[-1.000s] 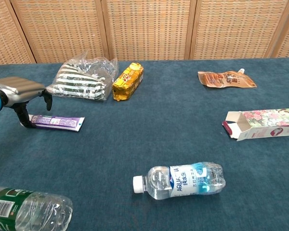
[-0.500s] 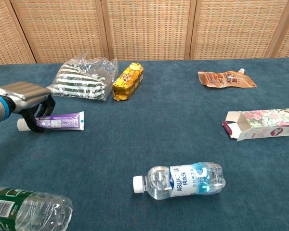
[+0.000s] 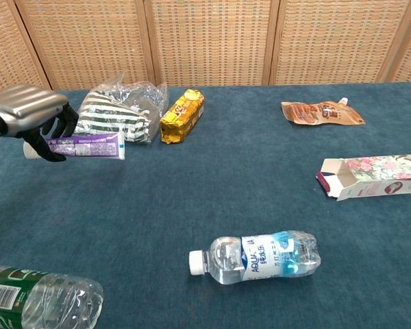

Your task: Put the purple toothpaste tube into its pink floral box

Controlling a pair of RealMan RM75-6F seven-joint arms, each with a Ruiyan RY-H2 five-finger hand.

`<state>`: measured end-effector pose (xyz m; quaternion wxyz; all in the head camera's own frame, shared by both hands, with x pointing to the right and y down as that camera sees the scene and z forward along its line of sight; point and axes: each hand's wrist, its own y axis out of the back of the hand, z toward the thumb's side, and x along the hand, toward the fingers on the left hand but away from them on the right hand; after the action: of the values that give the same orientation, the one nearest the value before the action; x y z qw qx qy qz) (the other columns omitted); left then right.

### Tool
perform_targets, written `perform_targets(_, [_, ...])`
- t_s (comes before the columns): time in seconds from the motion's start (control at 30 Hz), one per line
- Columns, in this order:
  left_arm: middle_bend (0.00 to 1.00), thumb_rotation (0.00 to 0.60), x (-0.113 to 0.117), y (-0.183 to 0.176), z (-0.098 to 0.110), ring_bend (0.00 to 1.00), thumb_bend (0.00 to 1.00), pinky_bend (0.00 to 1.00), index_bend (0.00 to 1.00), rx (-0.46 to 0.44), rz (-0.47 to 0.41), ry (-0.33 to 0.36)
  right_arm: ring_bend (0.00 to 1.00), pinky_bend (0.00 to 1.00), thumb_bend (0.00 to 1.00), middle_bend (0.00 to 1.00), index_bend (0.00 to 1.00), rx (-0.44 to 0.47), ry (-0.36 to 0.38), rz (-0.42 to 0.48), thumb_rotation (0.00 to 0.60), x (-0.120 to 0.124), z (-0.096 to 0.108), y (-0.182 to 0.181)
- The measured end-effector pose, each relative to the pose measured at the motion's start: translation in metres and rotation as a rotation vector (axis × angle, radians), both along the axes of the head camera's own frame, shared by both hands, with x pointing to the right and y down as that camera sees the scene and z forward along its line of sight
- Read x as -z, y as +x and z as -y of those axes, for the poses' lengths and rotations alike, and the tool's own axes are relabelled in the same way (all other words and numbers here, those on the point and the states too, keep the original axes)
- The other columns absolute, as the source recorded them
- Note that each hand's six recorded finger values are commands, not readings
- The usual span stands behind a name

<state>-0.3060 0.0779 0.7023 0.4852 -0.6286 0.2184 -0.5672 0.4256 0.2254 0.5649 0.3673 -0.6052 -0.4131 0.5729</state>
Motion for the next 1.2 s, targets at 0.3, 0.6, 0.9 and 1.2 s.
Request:
perform_targets(0.3, [0.68,0.600,0.063,-0.009,0.012,0.57,0.29,0.60,0.81,-0.035,-0.083,0.080,0.00,0.00,0.00,0.00,0.05,0.041,-0.028,0.048,0.600,-0.004,0.012,-0.017])
perform_targets(0.6, [0.68,0.600,0.090,-0.010,0.014,0.57,0.29,0.60,0.81,-0.044,-0.116,0.131,0.00,0.00,0.00,0.00,0.07,0.138,-0.099,0.089,0.600,-0.019,0.061,-0.054])
perform_targets(0.9, [0.68,0.600,0.092,-0.012,0.012,0.57,0.29,0.60,0.81,-0.053,-0.114,0.137,0.00,0.00,0.00,0.00,0.07,0.166,-0.277,0.081,0.600,-0.063,0.098,-0.083])
perform_targets(1.2, [0.68,0.600,0.095,-0.011,0.011,0.57,0.29,0.60,0.81,-0.067,-0.105,0.137,0.00,0.00,0.00,0.00,0.07,0.154,-0.392,0.038,0.600,-0.117,0.119,-0.100])
